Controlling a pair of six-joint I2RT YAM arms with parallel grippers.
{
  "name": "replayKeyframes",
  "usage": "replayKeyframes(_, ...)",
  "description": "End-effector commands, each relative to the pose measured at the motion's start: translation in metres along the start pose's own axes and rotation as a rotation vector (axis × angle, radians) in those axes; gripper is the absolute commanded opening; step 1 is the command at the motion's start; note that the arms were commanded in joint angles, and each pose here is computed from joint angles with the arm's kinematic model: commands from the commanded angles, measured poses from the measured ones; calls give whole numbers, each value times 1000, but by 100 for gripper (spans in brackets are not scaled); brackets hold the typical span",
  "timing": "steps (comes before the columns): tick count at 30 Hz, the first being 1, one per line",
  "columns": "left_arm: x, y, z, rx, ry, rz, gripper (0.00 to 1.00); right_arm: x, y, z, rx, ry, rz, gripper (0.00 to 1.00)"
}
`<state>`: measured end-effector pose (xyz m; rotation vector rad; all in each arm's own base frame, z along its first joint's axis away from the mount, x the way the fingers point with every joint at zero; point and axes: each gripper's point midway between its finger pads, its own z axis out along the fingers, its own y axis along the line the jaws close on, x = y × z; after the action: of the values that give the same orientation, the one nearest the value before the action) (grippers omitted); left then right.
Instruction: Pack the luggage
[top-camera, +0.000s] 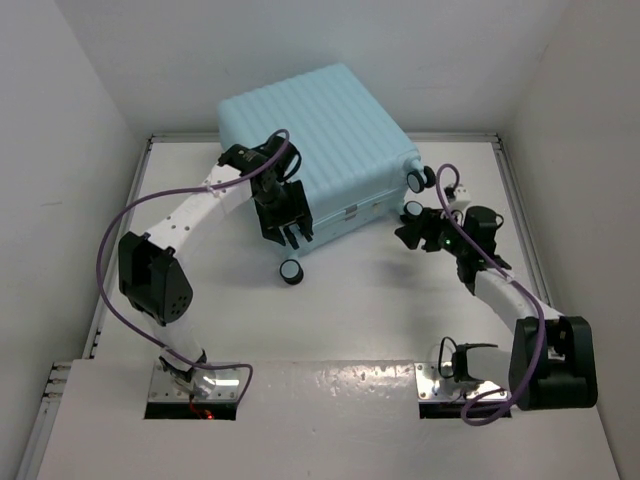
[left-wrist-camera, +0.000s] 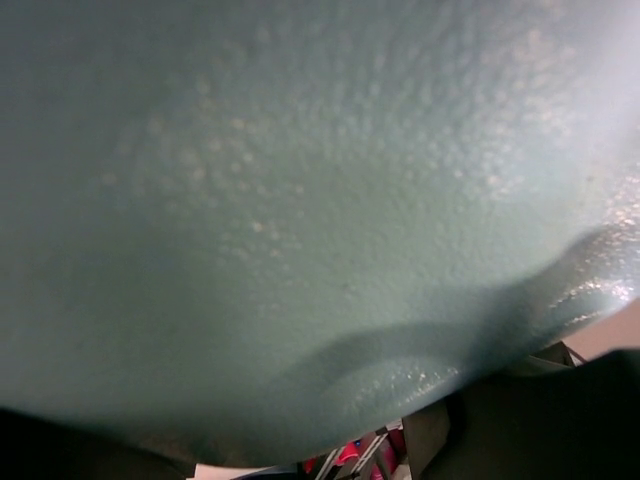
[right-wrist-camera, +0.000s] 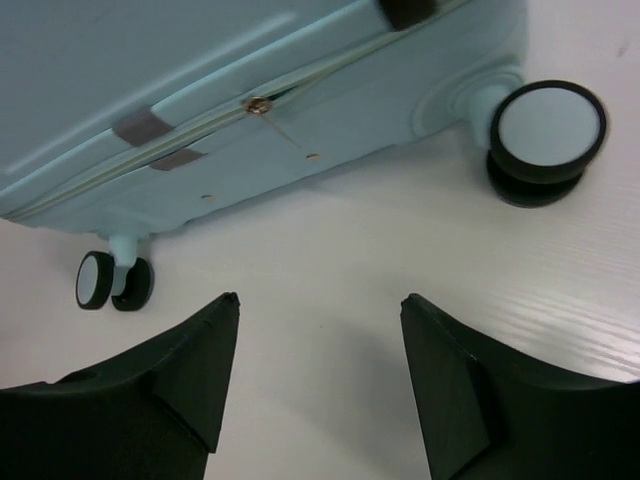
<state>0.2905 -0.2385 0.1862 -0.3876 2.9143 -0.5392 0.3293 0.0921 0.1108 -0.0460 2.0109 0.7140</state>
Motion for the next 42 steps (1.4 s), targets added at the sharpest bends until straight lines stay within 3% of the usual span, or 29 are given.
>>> replayKeyframes(1,-25,-69,30,290,-34,170,0,-20,20,7,-28,-85,-39,65)
replayKeyframes(3,-31,-79,20,308,-92,191,0,-16,25,11,-32,-73,-45,65)
replayKeyframes(6,-41,-95,-11,333,-275,235,1,-17,25,13,-23,-72,-51,65)
replayKeyframes(9,-47,-81,-17,252,-394,225,16,-16,22,11,-1,-75,-53,65)
replayKeyframes(10,-43,-72,-15,230,-410,212,26,-20,20,9,18,-89,-58,65)
replayKeyframes(11,-49,-62,-14,187,-453,187,49,-16,20,9,22,-80,-50,65)
replayKeyframes(13,-42,-45,2,150,-461,134,52,-16,18,6,37,-86,-48,67)
replayKeyframes(15,-50,-32,-7,126,-550,114,47,-14,15,4,49,-84,-49,67)
replayKeyframes(16,-50,-22,0,110,-569,109,39,-14,14,2,52,-86,-55,67)
replayKeyframes(20,-49,-28,0,130,-575,105,30,-14,13,-2,56,-81,-61,68)
replayKeyframes(23,-56,-45,-4,150,-587,120,30,-16,17,-6,29,-87,-98,69)
replayKeyframes(26,-62,-65,0,177,-582,131,42,-17,17,-7,27,-100,-71,70)
replayKeyframes(28,-64,-71,7,187,-570,121,40,-17,21,-5,8,-117,-71,72)
replayKeyframes(29,-62,-78,9,201,-567,118,27,-15,20,-5,11,-117,-61,72)
replayKeyframes(32,-60,-83,5,229,-563,113,0,-16,25,-1,-6,-119,-61,73)
replayKeyframes(42,-64,-24,1,158,-547,60,0,-28,39,42,72,-203,-153,72)
